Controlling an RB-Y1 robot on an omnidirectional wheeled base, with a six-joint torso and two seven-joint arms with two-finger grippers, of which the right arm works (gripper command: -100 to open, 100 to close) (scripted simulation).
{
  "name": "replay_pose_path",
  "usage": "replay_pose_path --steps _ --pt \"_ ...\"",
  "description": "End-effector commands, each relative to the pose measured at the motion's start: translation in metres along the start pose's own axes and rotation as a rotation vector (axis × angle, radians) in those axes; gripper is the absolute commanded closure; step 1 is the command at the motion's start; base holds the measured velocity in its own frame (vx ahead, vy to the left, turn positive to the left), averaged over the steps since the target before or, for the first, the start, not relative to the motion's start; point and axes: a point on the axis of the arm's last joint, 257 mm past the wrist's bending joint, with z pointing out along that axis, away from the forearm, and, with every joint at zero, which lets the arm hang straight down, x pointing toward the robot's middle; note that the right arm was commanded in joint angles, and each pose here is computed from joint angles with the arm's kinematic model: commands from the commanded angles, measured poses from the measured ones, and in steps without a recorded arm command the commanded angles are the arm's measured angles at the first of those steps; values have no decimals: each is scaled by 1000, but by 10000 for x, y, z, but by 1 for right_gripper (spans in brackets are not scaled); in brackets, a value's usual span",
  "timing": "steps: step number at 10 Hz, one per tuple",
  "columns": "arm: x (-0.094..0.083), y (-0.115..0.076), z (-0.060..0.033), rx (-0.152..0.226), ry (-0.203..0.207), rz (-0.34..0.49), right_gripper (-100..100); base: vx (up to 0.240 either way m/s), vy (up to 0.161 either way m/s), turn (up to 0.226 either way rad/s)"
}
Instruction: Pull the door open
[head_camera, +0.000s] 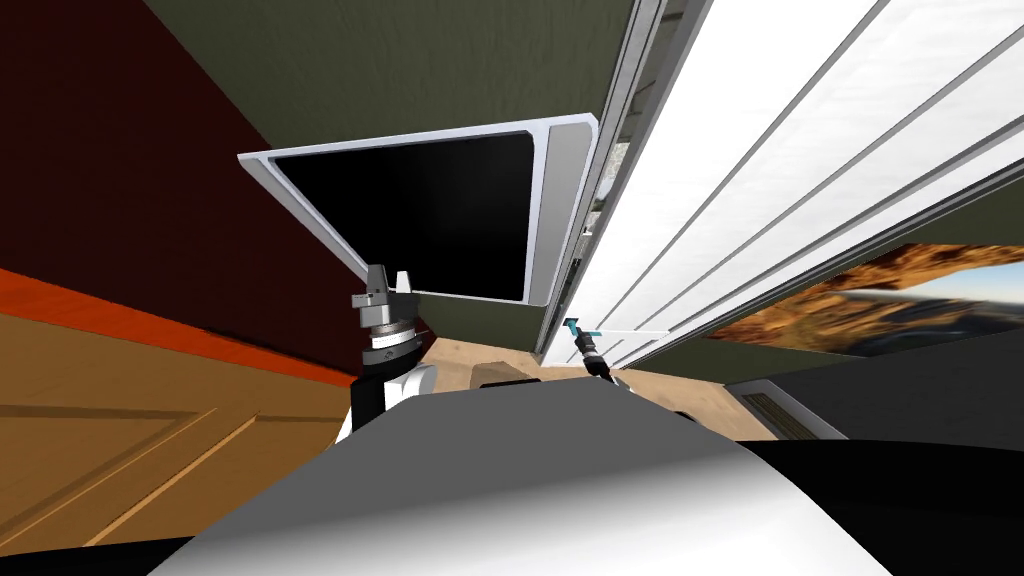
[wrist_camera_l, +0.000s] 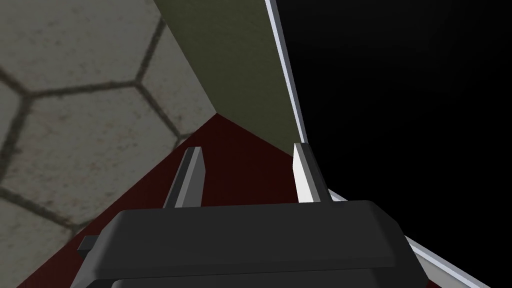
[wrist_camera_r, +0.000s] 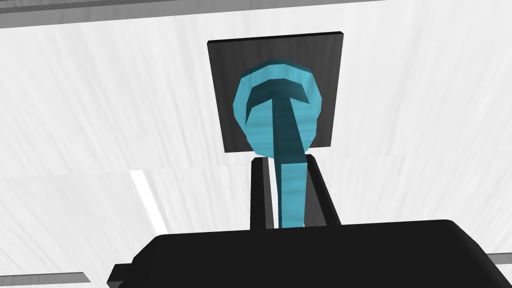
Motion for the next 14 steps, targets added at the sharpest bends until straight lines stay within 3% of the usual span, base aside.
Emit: replay_pose_path --steps 1,3,4,5,6,7,8,9,14 --pt "31 12 -58 -1 40 3 100 -214 -108 150" --pt "46 12 -102 2 66 3 100 -241 -57 98" --pt "55 18 -76 0 59 2 100 -105 -17 15" --pt "39 -7 -175 5 76 3 100 -145 -27 141" --pt "31 -6 -199 4 80 3 100 -218 -45 125" --pt "6 -3 -283 3 97 2 100 -234 -114 204" --pt "6 -3 -283 3 97 2 100 -169 -79 90" --pt "-20 1 -375 2 115 2 100 -151 -57 134" --pt "-67 11 -570 2 154 4 100 -161 -50 104"
